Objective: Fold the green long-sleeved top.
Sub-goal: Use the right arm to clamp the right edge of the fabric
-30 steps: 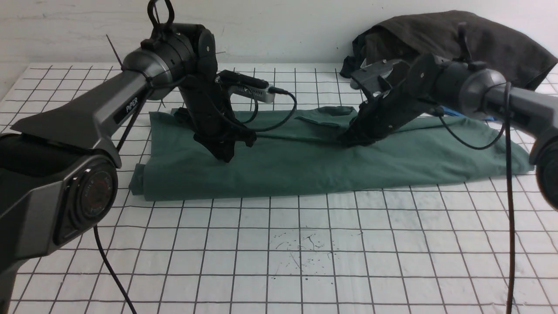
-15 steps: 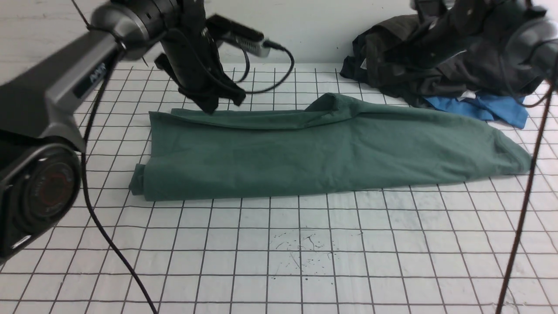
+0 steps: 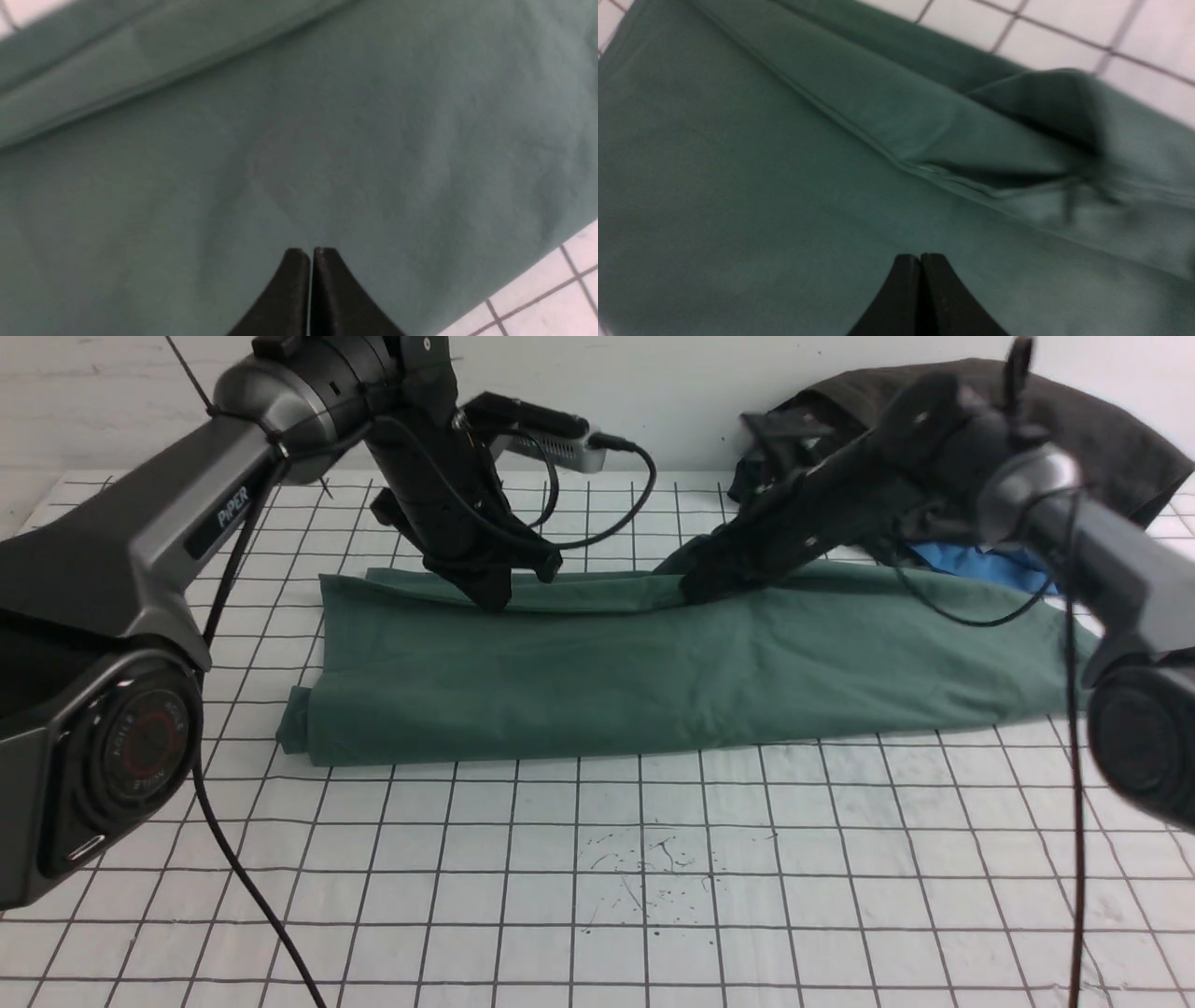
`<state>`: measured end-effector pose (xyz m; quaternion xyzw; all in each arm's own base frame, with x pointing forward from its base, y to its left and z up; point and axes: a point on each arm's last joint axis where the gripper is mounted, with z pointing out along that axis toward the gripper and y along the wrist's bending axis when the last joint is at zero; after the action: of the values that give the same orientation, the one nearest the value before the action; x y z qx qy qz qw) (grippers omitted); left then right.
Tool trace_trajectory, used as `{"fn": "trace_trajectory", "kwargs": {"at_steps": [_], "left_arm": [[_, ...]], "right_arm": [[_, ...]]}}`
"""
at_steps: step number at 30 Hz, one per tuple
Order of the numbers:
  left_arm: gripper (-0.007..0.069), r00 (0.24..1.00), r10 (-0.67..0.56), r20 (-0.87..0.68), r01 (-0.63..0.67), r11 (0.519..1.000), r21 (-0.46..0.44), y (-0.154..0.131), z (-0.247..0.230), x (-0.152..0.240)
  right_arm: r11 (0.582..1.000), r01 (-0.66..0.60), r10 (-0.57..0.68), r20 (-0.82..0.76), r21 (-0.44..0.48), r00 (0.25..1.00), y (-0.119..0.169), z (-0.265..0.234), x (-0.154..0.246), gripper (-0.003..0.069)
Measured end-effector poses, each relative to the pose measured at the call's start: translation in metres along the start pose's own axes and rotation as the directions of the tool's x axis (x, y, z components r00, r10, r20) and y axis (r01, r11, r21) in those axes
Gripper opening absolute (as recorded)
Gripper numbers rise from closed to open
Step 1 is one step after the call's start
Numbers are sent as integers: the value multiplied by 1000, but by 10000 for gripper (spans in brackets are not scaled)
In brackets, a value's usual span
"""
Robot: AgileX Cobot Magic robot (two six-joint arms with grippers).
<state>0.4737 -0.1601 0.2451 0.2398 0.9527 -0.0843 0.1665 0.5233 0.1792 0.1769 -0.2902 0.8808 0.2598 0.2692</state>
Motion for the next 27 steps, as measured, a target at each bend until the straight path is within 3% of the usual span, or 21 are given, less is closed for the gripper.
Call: {"fn": "trace_trajectory", "kwargs": {"at_steps": [4,9,12,16,19,25,27], "left_arm": [[-7,1000,2,-7,-2,1000,1,1,4,0],[-7,1000,14,-7,-14,1000,2,1,4,0],[-7,1000,16,-7,-16,1000,2,1,4,0],[-7,1000,17,-7,-17,1000,2,1,4,0],[-7,999,31,-11,-31,999,-10,2,4,1],[-7,999,22,34,-21,1000,-16,6,29,-4],[-7,997,-4,83,3,1000,12,7,51,-7]], "right_arm": [[993,78,-82,43,88,996,10,50,7,-10],[980,85,-111,143,177,983,0,55,2,-10],[979,89,-119,159,186,980,-7,52,2,-10],[981,-14,-32,238,192,971,-27,38,-1,-8],[969,-87,17,288,231,957,-59,8,-3,-6],[972,-150,103,248,179,963,-80,-50,-2,-2],[986,-135,122,139,93,983,-71,-62,3,-2]]}}
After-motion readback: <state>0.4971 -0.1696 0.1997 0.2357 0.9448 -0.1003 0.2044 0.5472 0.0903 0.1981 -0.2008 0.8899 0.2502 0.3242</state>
